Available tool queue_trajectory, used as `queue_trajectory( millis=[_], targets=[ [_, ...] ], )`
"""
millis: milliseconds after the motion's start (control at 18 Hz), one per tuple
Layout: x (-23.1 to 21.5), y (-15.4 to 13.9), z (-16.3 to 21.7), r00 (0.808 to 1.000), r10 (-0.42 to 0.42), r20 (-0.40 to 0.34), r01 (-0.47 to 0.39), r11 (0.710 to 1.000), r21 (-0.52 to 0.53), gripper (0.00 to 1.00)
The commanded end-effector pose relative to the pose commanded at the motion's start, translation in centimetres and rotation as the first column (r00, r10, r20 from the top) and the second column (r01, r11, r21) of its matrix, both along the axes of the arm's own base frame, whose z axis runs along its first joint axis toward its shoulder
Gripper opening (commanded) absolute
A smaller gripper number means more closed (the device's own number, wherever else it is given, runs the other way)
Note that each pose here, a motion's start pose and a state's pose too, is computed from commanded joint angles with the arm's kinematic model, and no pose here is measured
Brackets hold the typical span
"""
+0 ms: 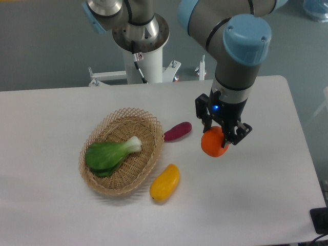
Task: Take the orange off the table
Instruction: 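Lift the gripped orange up off the table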
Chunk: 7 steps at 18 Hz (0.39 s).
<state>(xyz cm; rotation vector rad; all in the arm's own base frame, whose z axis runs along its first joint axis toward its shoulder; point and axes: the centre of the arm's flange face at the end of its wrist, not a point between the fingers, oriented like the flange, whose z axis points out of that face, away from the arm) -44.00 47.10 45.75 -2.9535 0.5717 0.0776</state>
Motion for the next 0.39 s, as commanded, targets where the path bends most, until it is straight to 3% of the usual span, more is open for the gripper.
queue_trajectory(
  millis=[389],
  targets=[
    [0.09, -0.04, -0.19, 1.000, 0.000, 0.003, 0.000, 1.000, 0.000, 0.56]
  ],
)
